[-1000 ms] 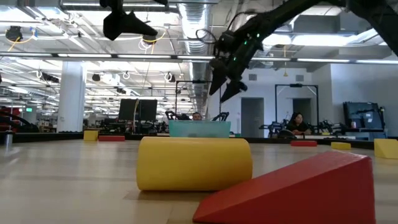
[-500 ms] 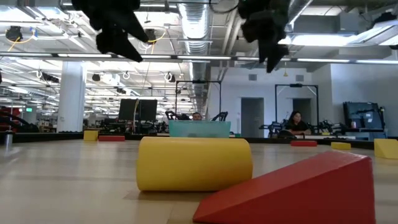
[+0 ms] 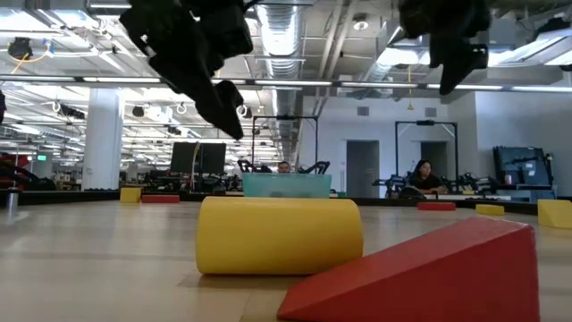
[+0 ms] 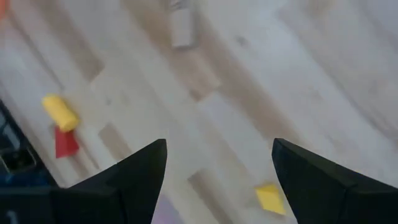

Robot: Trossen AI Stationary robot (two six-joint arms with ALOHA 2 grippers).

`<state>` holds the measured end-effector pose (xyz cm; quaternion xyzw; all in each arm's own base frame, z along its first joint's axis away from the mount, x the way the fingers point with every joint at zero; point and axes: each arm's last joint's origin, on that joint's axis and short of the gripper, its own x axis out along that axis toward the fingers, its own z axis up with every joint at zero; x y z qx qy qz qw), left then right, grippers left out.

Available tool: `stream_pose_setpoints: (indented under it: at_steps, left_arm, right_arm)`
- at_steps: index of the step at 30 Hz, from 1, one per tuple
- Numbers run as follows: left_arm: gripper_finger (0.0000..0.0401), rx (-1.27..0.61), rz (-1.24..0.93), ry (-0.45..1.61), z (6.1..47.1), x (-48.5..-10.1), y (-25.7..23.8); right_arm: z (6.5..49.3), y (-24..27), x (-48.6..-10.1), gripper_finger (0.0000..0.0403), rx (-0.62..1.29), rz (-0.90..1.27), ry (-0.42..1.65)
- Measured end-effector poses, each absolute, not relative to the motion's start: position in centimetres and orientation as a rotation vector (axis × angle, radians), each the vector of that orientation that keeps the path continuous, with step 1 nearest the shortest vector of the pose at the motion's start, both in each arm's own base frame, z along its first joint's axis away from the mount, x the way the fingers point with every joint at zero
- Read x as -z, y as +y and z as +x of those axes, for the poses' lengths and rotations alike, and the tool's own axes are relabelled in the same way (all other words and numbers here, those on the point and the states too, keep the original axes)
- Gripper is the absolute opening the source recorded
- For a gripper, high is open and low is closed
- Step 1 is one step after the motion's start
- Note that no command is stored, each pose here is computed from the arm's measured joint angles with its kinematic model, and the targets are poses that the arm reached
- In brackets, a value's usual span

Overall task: Sort & place blocks by color
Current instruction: Put the yellow block into the orange bin

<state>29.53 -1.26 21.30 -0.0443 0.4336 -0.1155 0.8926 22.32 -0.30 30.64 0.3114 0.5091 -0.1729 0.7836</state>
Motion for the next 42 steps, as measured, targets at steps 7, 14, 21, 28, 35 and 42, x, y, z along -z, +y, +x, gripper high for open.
stream_pose_setpoints:
  at_steps: [7,14,21,28,35,42]
  left_arm:
    - [0.0332,0.419,-0.024,1.011,30.5,-21.3,-6.3]
    - [0.0332,0.364,0.040,0.990,29.7,-21.3,-10.7]
    - [0.0332,0.177,-0.119,0.875,29.5,-21.9,-13.7]
    - [0.0332,0.070,-0.285,0.792,30.8,-22.0,-17.2]
    - [0.0332,-0.019,-0.145,0.866,34.5,-20.4,-21.4]
    - [0.0332,-0.054,-0.087,0.988,36.9,-16.8,-22.9]
  right_arm:
    - [23.4,4.0,-29.3,0.0311,0.364,0.656,1.044]
    - [25.1,6.8,-28.0,0.0311,0.326,0.702,1.050]
    - [24.0,10.0,-27.6,0.0311,0.240,0.612,1.115]
    - [20.2,13.4,-27.7,0.0311,0.184,0.459,1.221]
    - [17.4,16.1,-27.6,0.0311,0.179,0.330,1.180]
    - [16.8,16.7,-27.6,0.0311,0.191,0.325,1.162]
